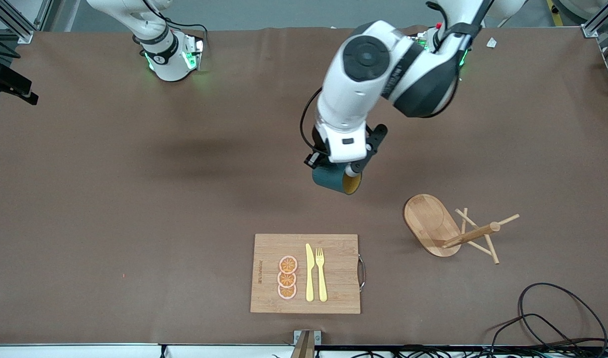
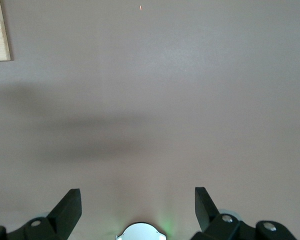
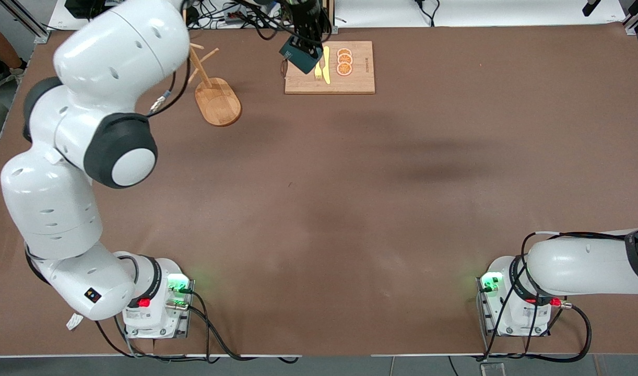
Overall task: Pass cup and hang on rack
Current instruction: 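Grasp the mug handle with the left gripper and lift the mug, then carry the mug with the left gripper and hang its handle on a rack peg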
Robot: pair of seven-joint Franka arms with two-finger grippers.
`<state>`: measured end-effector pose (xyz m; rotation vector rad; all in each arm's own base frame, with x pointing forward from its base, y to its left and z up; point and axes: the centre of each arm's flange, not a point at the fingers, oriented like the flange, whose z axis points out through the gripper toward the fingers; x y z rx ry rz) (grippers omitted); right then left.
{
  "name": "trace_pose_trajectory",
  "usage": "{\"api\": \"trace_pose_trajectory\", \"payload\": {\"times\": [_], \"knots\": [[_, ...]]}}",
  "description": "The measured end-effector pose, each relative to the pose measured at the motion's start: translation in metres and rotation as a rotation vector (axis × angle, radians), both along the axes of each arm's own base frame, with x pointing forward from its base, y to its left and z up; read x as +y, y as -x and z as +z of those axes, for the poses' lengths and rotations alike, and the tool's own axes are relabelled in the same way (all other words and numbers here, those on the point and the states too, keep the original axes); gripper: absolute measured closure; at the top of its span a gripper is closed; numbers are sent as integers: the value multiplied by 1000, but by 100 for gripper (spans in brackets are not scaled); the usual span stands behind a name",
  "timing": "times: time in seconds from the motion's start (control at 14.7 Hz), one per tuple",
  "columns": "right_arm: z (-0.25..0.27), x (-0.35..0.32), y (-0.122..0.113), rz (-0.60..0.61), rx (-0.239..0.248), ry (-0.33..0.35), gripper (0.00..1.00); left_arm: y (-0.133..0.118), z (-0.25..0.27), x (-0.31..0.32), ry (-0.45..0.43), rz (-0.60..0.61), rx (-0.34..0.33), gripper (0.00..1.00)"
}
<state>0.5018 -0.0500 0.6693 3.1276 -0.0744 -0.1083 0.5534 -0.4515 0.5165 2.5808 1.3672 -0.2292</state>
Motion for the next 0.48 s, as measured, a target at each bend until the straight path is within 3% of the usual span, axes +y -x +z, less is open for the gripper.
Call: {"api": "trace_pose_trajectory", "payload": {"times": [0.48], "knots": [[-4, 0, 0, 0, 8, -4, 0, -40, 7, 105, 274, -6, 113, 79]]}}
